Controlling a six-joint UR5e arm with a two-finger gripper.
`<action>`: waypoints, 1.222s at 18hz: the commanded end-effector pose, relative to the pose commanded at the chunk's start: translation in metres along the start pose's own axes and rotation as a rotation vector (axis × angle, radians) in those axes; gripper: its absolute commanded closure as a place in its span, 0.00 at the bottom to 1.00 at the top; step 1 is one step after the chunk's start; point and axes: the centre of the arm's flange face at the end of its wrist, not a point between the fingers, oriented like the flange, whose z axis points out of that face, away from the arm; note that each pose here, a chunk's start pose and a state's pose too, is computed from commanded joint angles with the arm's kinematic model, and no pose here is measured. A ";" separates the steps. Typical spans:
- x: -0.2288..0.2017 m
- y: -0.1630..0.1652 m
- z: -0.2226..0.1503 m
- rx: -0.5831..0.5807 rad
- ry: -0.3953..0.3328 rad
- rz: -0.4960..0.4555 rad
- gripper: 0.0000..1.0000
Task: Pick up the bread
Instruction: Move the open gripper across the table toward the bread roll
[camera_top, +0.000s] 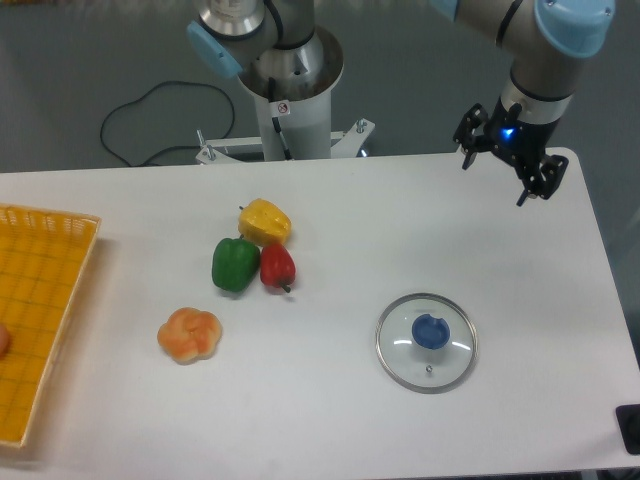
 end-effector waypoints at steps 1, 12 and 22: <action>0.000 0.000 -0.001 0.000 -0.003 -0.001 0.00; 0.024 -0.027 0.037 0.010 -0.113 -0.042 0.00; 0.074 -0.134 0.068 0.025 -0.048 -0.368 0.00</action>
